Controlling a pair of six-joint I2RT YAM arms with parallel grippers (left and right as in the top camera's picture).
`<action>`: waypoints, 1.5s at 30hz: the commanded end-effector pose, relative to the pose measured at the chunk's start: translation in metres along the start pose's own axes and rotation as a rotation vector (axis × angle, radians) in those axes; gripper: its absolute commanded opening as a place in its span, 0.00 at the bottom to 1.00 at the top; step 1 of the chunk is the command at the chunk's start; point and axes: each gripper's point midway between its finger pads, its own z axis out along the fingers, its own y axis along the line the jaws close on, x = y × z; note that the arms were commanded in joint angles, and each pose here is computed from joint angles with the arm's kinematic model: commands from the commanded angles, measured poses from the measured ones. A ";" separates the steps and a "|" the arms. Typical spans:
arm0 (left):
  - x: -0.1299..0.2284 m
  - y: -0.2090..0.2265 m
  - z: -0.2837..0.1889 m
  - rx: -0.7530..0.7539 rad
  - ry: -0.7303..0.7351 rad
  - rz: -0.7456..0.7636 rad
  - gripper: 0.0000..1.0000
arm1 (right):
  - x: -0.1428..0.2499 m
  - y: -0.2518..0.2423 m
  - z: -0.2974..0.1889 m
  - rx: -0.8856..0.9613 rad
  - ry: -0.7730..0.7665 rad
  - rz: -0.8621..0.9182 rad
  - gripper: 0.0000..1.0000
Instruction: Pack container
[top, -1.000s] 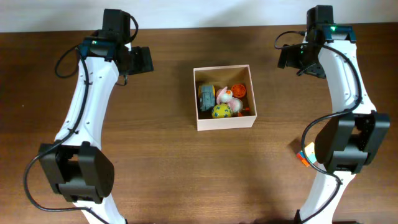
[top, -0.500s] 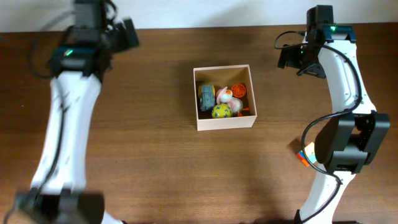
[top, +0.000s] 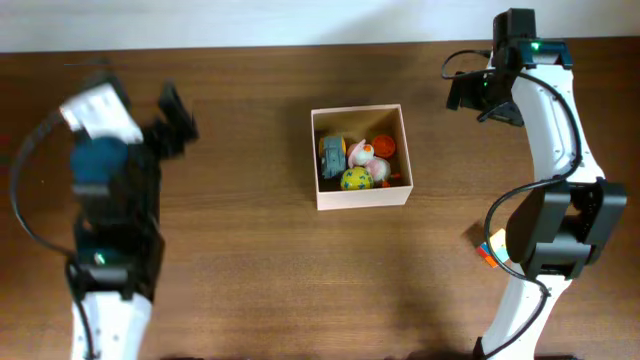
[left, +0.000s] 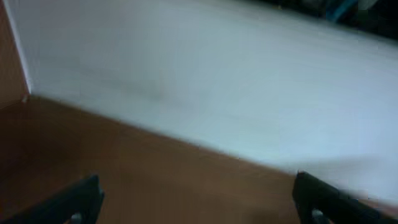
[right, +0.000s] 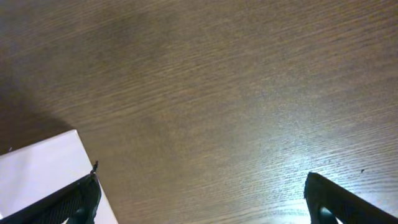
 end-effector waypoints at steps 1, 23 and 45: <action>0.026 0.014 -0.024 0.030 -0.023 -0.009 0.99 | 0.000 -0.001 0.000 0.011 0.000 0.006 0.99; 0.189 0.055 -0.079 0.139 0.011 0.124 0.99 | 0.000 -0.001 0.000 0.011 0.000 0.006 0.99; 0.185 0.055 -0.096 0.137 -0.058 0.203 0.99 | 0.000 -0.001 0.000 0.011 0.000 0.006 0.99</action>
